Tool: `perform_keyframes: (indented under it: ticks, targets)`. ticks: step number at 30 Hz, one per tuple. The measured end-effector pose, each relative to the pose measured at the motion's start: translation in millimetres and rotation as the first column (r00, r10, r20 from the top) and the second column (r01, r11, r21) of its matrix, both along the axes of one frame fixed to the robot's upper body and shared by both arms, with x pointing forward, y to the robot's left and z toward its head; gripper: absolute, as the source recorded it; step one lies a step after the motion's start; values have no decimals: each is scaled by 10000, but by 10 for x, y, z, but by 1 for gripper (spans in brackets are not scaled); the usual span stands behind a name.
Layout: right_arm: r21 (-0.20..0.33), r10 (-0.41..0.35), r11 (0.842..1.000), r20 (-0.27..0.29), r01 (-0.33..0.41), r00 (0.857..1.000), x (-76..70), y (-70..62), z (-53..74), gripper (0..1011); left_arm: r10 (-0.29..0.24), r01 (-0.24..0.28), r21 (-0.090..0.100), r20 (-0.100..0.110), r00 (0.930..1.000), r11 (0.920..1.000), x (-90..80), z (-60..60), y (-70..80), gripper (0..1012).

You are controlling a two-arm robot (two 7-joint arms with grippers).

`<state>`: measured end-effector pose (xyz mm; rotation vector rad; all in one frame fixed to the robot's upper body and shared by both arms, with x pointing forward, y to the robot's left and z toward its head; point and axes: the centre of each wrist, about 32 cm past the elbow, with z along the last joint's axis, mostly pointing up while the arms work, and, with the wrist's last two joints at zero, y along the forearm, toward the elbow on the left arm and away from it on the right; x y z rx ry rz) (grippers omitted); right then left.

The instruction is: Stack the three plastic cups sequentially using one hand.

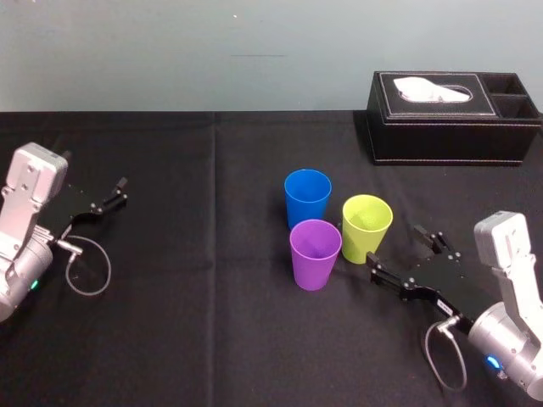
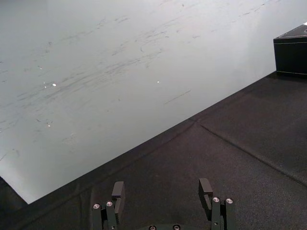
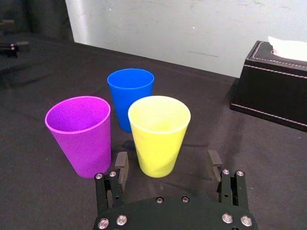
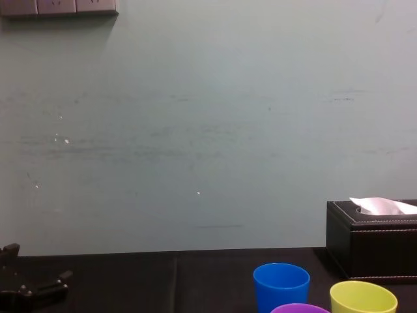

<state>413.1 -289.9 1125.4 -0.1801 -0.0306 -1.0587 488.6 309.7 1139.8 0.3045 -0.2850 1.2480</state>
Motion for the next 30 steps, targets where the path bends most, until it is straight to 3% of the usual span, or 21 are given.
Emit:
perform_keyframes:
  ticks: [10, 30]
  targets:
    - [470, 4, 9989, -125, 2, 9999, 122, 114, -35, 1003, -1, 1, 0, 0, 10000, 10000, 0, 0, 0, 1011]
    - [593, 46, 9982, -51, -43, 10000, 355, 245, -132, 1003, -1, 1, 0, 1, 10000, 10000, 0, 0, 0, 1011]
